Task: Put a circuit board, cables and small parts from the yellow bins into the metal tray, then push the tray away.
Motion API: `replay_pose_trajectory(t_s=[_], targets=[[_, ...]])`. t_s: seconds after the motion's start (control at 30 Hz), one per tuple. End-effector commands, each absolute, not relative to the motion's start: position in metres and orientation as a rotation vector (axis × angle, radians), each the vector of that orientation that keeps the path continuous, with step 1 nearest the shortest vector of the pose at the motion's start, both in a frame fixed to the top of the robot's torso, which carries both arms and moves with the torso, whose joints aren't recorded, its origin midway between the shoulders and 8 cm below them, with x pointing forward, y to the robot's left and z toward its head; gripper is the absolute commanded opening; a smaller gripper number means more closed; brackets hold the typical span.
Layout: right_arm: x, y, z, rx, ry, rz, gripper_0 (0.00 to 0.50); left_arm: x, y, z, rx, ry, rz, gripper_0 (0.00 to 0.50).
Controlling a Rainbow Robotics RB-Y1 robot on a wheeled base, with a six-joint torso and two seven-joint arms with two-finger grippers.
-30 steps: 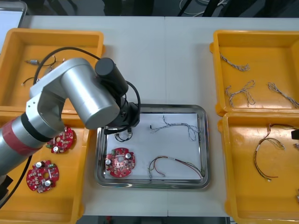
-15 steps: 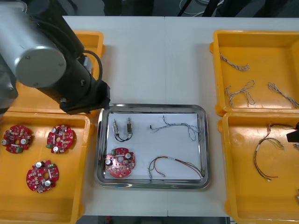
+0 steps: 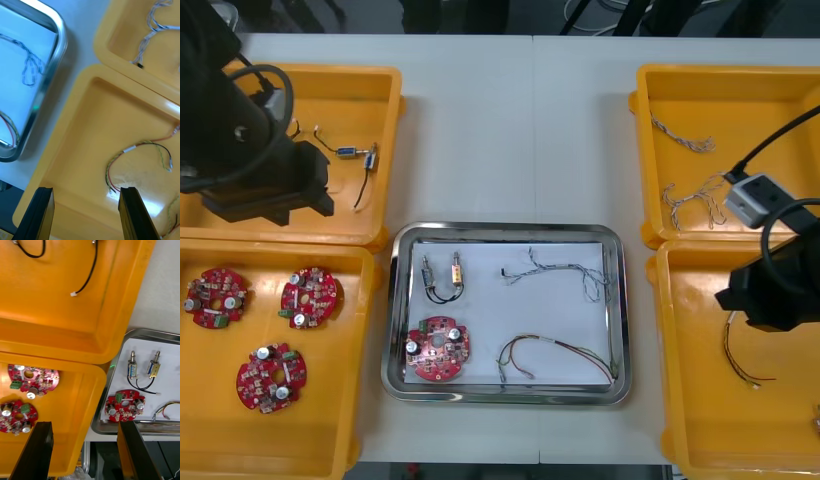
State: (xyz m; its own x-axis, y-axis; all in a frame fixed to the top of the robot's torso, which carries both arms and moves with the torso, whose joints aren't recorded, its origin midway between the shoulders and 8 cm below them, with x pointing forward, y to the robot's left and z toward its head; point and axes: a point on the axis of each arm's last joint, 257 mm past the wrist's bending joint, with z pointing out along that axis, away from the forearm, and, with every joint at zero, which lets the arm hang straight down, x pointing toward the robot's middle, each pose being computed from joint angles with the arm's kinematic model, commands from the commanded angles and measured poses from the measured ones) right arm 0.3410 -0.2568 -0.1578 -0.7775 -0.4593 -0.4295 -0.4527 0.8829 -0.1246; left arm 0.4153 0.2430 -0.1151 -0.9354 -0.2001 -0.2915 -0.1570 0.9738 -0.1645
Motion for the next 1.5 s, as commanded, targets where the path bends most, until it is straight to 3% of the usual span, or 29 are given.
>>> replay_pose_trajectory(t_s=[0.03,0.33,0.77,0.97,1.5], targets=[[0.34,-0.219,-0.148,-0.917,2.503,-0.064,0.5,0.425,0.285,-0.074,-0.155,2.765,-0.144,0.5],[0.334,-0.162,-0.159,-1.206,2.398,-0.078,0.5,0.435,0.335,-0.057,-0.169,2.736,-0.173,0.5],[0.319,-0.095,-0.182,-1.552,2.263,-0.06,0.5,0.422,0.397,-0.07,-0.107,2.722,-0.083,0.5],[0.314,-0.071,-0.198,-1.645,2.211,-0.044,0.5,0.42,0.409,-0.079,-0.093,2.731,-0.028,0.5],[0.303,-0.019,-0.246,-1.864,2.048,-0.059,0.5,0.43,0.407,-0.109,-0.081,2.727,0.017,0.5]])
